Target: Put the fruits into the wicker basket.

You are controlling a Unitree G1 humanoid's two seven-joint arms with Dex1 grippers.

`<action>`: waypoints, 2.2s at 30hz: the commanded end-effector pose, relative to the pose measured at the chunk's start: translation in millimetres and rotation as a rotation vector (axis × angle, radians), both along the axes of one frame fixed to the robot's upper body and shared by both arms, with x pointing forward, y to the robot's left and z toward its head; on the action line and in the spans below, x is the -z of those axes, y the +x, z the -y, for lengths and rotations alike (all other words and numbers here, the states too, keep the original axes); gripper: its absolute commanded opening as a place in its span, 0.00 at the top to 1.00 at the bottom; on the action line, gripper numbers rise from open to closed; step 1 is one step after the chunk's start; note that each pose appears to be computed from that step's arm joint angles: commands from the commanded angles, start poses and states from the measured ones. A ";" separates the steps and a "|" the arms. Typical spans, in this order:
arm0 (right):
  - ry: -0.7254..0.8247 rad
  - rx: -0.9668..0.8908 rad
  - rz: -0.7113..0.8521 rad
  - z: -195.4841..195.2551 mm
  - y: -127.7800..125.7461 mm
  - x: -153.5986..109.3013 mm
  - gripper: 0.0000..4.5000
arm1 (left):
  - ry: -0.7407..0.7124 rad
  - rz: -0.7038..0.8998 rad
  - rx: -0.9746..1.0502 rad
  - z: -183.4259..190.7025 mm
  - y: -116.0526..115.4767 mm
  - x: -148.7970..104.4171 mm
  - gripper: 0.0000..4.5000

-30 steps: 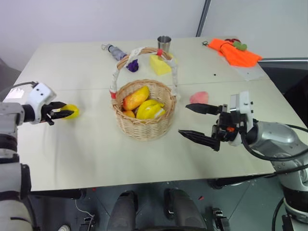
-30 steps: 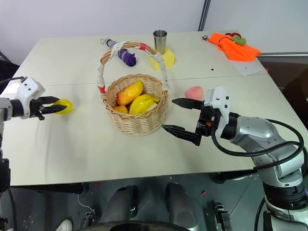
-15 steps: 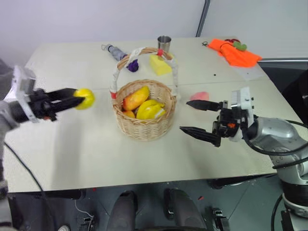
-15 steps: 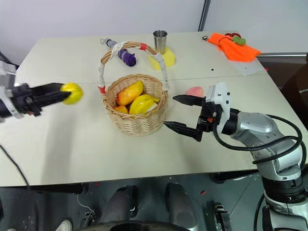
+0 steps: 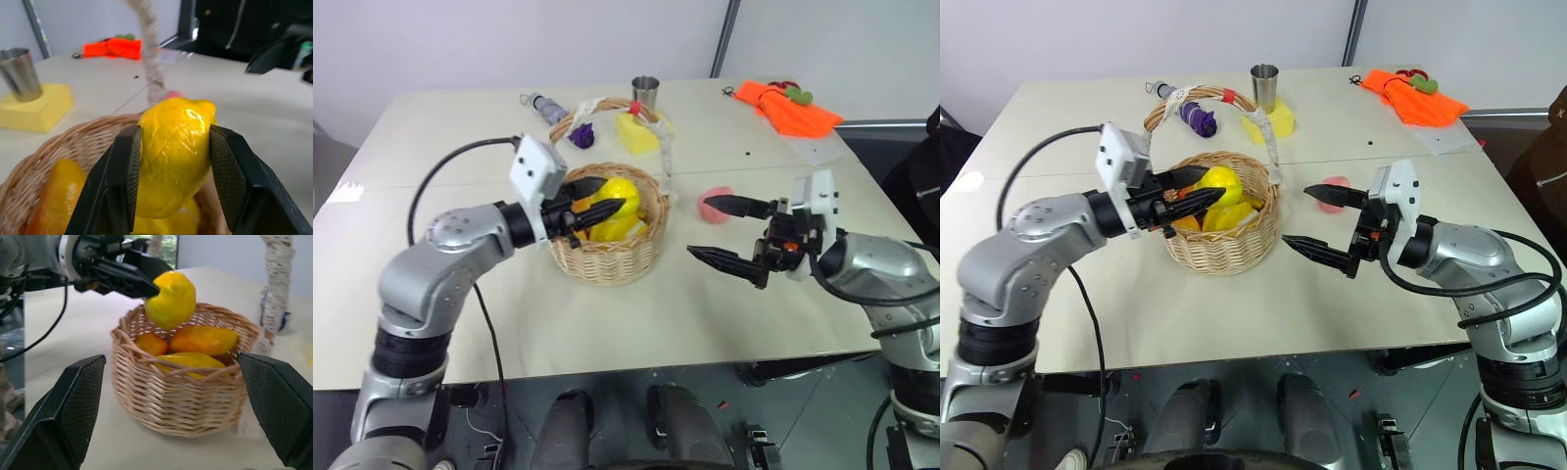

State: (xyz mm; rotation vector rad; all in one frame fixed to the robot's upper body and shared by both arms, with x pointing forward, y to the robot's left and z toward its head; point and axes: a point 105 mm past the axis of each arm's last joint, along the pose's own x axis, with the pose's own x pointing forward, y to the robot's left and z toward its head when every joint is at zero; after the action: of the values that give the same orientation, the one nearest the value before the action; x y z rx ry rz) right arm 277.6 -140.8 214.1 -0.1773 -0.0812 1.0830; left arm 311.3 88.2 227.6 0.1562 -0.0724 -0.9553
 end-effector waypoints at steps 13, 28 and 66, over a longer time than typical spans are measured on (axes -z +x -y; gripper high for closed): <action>0.037 0.670 -0.052 65.2 99.8 32.8 0.00 | -0.091 -0.084 0.268 -10.2 -61.5 13.4 0.02; 0.009 0.753 -0.173 58.8 142.7 69.4 0.00 | -0.100 -0.115 0.238 -4.5 -68.3 28.0 0.02; 0.124 0.166 0.041 -121.6 56.3 -31.4 0.24 | -0.195 -0.020 -0.059 -84.5 -50.3 33.4 0.00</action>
State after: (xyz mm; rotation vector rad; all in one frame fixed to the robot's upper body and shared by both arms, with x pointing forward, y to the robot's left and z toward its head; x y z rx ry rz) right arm 340.6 -22.6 228.9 -0.0667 -0.0839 0.8929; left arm 265.9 176.1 182.7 -0.0651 -0.0888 -0.8782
